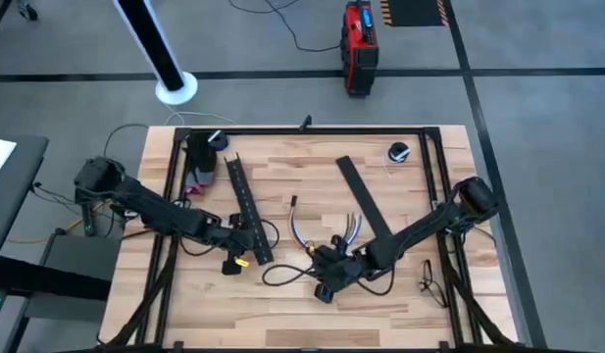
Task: Ziptie cables
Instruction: Put the zip tied cable into the black cable duct
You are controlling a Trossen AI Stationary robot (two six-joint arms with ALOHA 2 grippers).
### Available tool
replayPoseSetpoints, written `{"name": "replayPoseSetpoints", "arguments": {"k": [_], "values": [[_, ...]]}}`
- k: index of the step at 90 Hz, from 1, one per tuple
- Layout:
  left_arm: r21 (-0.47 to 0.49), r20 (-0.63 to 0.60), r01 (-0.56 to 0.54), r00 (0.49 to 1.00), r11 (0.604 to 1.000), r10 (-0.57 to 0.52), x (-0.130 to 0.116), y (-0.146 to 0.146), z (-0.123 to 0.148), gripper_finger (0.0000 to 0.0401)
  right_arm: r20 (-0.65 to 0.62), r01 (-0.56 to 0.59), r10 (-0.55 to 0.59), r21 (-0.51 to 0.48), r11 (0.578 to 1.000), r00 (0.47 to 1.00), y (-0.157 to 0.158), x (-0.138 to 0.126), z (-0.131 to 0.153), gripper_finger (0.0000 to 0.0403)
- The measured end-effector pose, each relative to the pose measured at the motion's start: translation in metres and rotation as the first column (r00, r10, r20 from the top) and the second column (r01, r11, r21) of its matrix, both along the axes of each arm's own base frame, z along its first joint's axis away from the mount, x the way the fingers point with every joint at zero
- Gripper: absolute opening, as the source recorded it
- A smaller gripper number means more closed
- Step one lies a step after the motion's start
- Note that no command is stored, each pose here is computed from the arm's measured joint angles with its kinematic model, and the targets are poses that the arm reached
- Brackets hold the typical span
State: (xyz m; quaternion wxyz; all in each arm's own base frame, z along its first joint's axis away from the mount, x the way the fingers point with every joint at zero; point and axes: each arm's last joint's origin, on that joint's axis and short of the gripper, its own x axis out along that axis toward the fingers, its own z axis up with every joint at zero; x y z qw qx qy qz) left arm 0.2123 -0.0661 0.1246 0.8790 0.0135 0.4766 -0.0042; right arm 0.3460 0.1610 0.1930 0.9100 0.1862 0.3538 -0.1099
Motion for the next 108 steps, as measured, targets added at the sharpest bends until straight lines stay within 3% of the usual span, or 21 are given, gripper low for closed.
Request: {"name": "replayPoseSetpoints", "arguments": {"k": [21, 42, 64, 77, 91, 108], "values": [[-0.015, 0.134, -0.040, 0.990, 0.999, 0.042, 0.022, 0.010, -0.004, 0.0000, 0.020, 0.053, -0.054, 0.044, 0.998, 0.998, -0.004, 0.005, -0.001, 0.0097], [-0.051, 0.168, -0.100, 0.980, 0.994, 0.107, 0.026, 0.018, 0.000, 0.0000, -0.018, 0.133, -0.133, -0.009, 0.991, 0.991, -0.030, 0.012, -0.007, 0.0097], [-0.096, 0.212, -0.038, 0.976, 0.995, 0.058, 0.017, 0.004, 0.017, 0.0000, -0.172, -0.046, 0.014, -0.185, 0.982, 0.985, -0.029, 0.001, -0.015, 0.0106], [-0.129, 0.261, -0.005, 0.965, 0.992, 0.039, 0.012, -0.004, 0.030, 0.0000, -0.230, -0.121, 0.067, -0.227, 0.966, 0.971, -0.022, -0.006, -0.017, 0.0137], [-0.148, 0.300, -0.002, 0.953, 0.989, 0.047, 0.008, -0.008, 0.039, 0.0000, -0.256, -0.119, 0.055, -0.242, 0.963, 0.965, -0.029, -0.006, -0.019, 0.0197], [-0.087, 0.308, -0.040, 0.949, 0.995, 0.065, 0.000, -0.006, 0.046, 0.0000, -0.231, -0.102, 0.053, -0.206, 0.973, 0.971, -0.041, -0.001, -0.024, 0.0232]]}}
